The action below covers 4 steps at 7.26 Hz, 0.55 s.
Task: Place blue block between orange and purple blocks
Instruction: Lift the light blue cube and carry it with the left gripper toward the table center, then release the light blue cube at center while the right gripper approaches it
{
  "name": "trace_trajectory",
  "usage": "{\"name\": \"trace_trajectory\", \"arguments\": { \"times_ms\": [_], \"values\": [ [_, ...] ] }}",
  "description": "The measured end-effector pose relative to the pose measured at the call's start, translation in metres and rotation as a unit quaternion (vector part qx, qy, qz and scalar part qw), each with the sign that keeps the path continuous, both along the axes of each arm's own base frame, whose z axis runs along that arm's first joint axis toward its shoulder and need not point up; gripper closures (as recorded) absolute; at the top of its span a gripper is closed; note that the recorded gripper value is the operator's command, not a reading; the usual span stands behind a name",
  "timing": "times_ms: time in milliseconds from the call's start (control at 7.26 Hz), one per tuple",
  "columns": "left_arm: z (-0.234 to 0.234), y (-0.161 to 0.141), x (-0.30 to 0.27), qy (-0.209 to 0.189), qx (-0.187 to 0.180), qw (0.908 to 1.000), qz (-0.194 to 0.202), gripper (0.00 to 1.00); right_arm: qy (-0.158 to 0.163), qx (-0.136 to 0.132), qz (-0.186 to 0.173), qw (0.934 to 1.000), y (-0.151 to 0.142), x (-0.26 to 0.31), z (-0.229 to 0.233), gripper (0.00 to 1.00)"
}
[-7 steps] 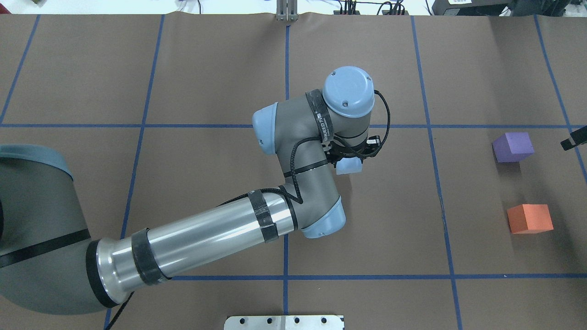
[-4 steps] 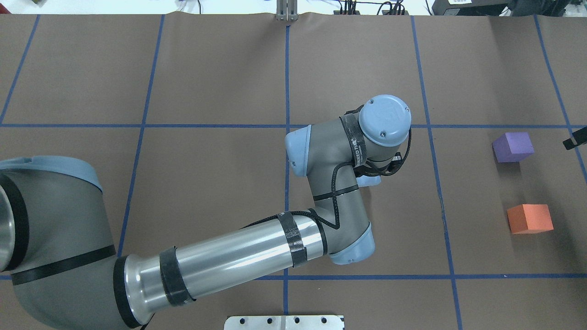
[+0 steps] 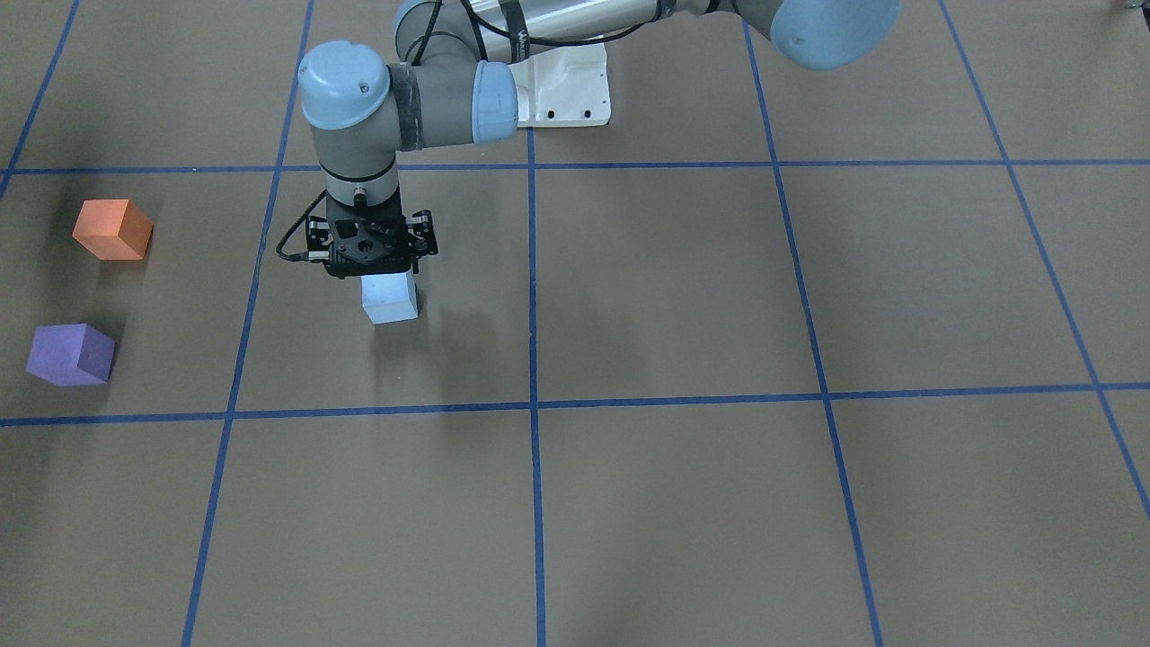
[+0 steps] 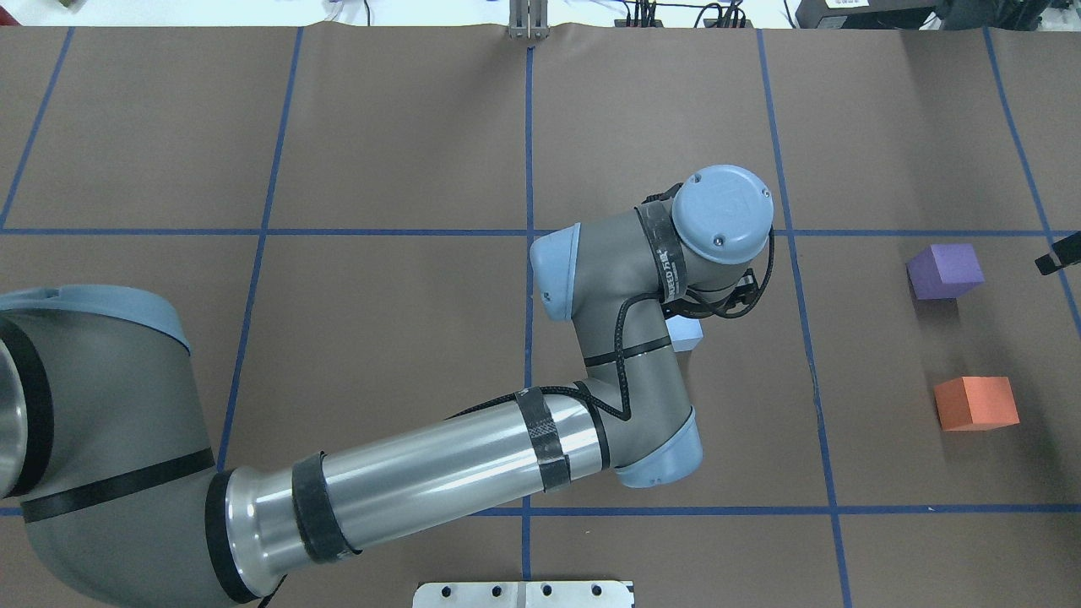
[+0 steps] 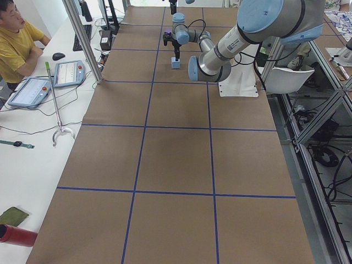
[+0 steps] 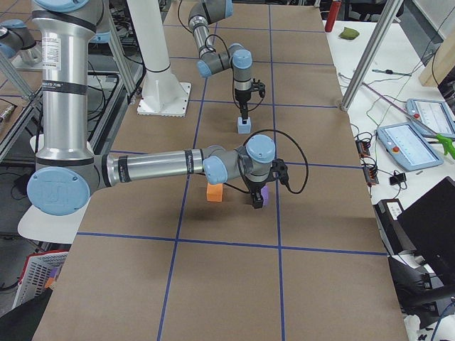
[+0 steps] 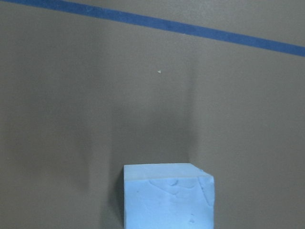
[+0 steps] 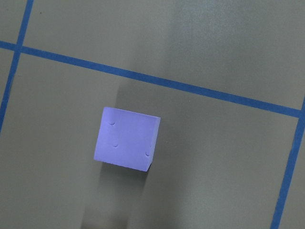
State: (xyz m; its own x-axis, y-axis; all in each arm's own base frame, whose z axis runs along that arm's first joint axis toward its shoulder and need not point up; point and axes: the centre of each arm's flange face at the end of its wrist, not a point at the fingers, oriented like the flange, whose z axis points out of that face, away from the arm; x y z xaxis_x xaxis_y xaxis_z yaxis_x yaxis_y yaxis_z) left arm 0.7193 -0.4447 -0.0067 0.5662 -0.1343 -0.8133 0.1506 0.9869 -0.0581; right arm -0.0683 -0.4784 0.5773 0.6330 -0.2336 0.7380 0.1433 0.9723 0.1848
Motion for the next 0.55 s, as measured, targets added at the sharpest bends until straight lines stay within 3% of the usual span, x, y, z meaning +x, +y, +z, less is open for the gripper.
{"name": "trace_trajectory", "arguments": {
  "times_ms": [275, 551],
  "values": [
    [0.001, -0.024, -0.077, 0.011, -0.017, 0.9998, -0.005, 0.00, -0.003, -0.001, 0.000, 1.0000, -0.009, -0.015, -0.013, 0.00],
    [0.059, -0.061, -0.153, 0.014, -0.015, 0.9997, -0.010, 0.00, -0.009, -0.012, 0.029, 0.9995, -0.040, -0.067, -0.075, 0.00]
  ]
}}
